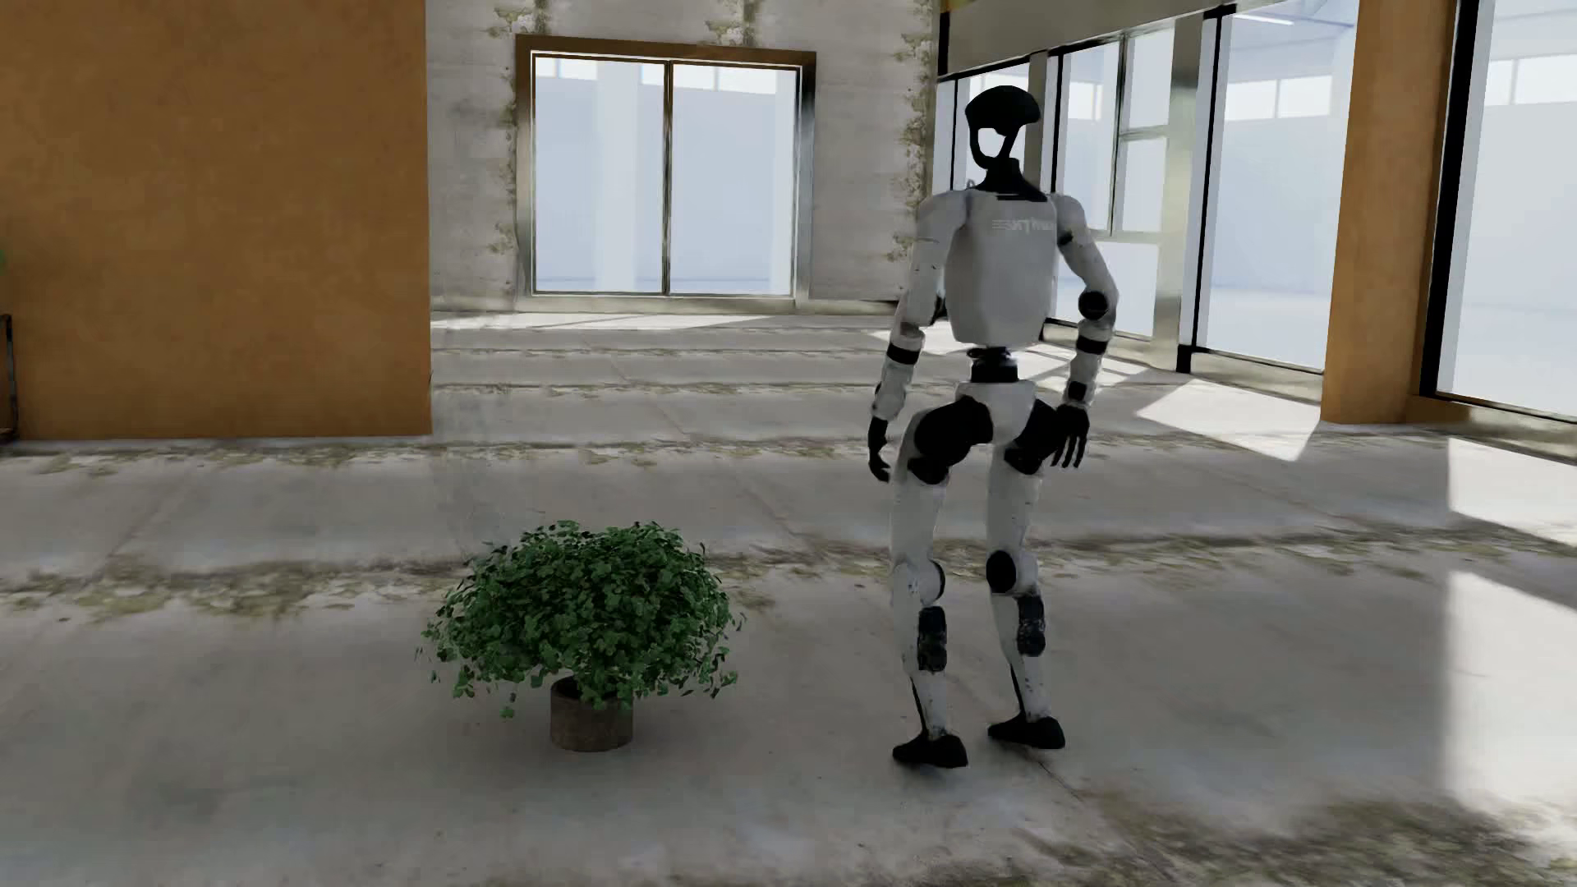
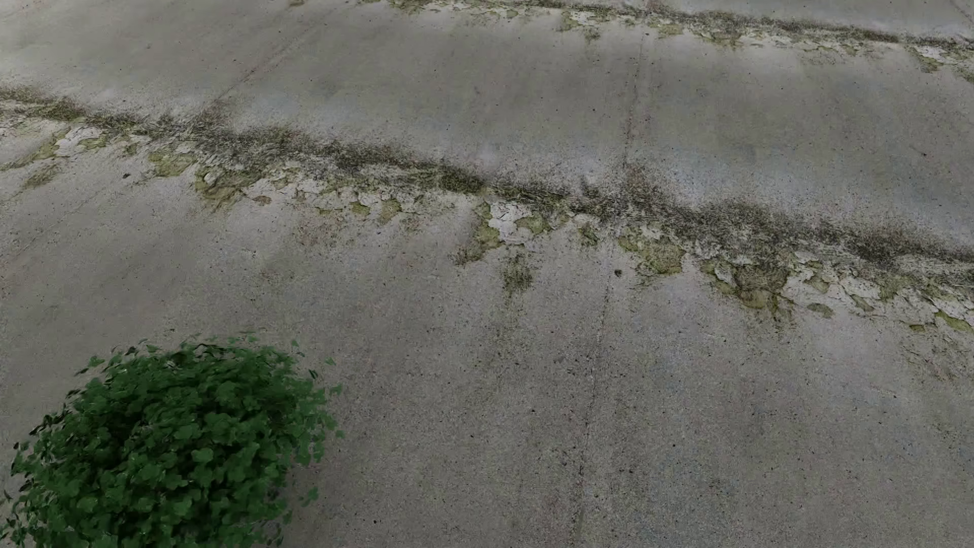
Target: Walk around the plant
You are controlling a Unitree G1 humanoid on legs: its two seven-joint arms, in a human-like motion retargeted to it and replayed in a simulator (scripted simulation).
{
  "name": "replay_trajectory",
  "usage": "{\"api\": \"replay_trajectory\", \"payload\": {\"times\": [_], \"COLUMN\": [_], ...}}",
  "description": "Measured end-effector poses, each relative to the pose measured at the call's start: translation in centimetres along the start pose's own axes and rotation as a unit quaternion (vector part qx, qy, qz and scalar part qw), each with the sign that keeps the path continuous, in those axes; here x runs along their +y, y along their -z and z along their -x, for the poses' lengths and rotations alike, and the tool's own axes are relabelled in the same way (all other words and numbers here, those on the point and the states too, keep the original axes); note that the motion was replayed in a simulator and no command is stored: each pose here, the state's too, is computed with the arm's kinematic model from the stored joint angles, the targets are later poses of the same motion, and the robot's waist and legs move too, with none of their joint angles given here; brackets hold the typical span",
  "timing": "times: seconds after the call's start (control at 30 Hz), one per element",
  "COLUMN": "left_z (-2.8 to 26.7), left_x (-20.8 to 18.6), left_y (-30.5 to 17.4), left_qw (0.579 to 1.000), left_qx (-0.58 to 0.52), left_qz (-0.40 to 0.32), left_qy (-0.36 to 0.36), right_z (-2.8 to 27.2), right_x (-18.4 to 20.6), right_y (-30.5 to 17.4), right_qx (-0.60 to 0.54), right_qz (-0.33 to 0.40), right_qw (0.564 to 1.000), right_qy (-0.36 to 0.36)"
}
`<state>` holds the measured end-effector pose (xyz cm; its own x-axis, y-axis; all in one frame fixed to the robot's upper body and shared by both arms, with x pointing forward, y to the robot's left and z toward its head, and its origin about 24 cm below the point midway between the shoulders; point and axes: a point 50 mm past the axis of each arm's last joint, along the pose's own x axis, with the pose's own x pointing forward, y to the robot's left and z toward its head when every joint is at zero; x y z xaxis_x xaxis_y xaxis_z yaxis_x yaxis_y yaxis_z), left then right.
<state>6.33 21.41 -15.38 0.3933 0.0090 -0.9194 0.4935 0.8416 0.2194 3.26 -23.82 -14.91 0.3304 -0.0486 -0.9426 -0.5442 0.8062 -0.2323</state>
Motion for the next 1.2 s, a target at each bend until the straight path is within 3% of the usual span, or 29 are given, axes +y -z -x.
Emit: {"api": "replay_trajectory", "payload": {"times": [0.17,0.4,0.93,1.2], "left_z": [0.1,0.0,-0.1,0.5], "left_x": [-2.1,-0.3,2.4,0.7], "left_y": [1.1,1.1,-0.8,1.7], "left_qw": [0.999,0.999,0.999,0.999], "left_qx": [0.022,0.027,-0.012,0.025], "left_qz": [-0.032,-0.033,0.015,0.017], "left_qy": [0.036,0.014,-0.036,-0.015], "right_z": [-0.6,-0.6,-0.1,-0.2], "right_x": [-1.1,1.4,2.5,0.8], "right_y": [-2.0,-5.4,0.3,-0.1], "right_qx": [-0.026,-0.092,0.01,0.004], "right_qz": [-0.019,-0.011,0.008,0.016], "right_qw": [0.999,0.996,0.999,1.0], "right_qy": [0.019,-0.015,-0.035,-0.015]}}
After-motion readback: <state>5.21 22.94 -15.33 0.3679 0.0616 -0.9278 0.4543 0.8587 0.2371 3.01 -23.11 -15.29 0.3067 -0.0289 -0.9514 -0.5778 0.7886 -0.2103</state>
